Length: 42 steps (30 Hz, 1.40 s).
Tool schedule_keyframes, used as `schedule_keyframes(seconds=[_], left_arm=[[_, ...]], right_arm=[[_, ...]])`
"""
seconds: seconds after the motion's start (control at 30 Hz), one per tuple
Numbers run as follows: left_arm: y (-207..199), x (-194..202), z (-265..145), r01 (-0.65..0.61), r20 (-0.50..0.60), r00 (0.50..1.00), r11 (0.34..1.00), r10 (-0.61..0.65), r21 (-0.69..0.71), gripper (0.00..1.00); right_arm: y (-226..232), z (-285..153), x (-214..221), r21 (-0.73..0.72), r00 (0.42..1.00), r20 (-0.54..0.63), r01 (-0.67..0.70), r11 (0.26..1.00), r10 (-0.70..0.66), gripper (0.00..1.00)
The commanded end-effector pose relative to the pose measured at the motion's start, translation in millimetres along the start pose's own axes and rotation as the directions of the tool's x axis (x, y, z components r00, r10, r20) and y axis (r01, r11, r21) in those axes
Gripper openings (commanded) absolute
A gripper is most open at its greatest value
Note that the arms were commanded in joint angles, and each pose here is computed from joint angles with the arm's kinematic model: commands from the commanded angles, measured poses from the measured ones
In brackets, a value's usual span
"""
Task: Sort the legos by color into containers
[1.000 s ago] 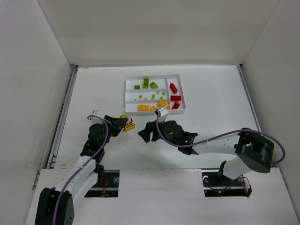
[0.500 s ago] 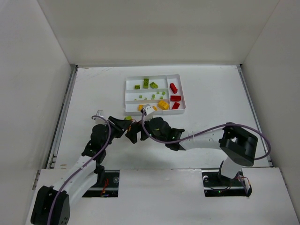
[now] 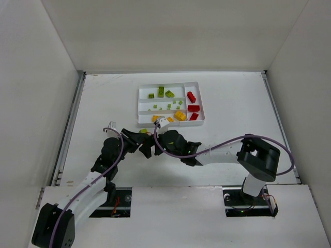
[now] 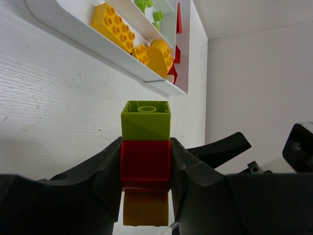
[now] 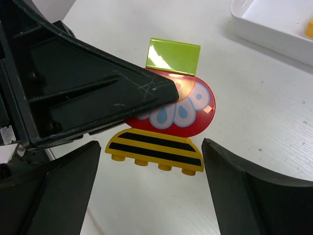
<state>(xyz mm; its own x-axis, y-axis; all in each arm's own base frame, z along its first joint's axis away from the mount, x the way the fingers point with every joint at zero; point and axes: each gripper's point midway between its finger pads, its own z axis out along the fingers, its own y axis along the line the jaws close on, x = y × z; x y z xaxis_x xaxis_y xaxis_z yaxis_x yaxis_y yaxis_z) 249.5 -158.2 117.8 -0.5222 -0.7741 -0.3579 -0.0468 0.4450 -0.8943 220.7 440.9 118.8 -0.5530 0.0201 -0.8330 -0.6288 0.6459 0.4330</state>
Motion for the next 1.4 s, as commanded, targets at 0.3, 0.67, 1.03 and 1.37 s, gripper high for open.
schedule_keyframes(seconds=[0.3, 0.67, 1.03, 1.37], left_arm=[[-19, -5, 2, -0.015, 0.025, 1.000, 0.998, 0.013, 0.060, 0.23], [-5, -30, 2, -0.028, 0.097, 0.995, 1.000, 0.027, 0.008, 0.23], [-6, -42, 5, -0.040, 0.122, 0.992, 0.999, 0.041, -0.007, 0.22], [-19, -31, 0, -0.086, 0.071, 0.994, 0.995, 0.082, 0.053, 0.23]], right_arm=[[14, -2, -29, -0.029, 0.994, 0.109, -0.022, 0.999, 0.025, 0.55], [2, -30, 0, -0.028, 0.999, 0.052, -0.014, 0.999, 0.016, 0.42], [-1, -52, 14, -0.033, 0.999, 0.031, -0.012, 0.999, 0.013, 0.43], [-64, -9, -75, 0.181, 0.987, 0.161, -0.047, 0.982, 0.017, 0.45]])
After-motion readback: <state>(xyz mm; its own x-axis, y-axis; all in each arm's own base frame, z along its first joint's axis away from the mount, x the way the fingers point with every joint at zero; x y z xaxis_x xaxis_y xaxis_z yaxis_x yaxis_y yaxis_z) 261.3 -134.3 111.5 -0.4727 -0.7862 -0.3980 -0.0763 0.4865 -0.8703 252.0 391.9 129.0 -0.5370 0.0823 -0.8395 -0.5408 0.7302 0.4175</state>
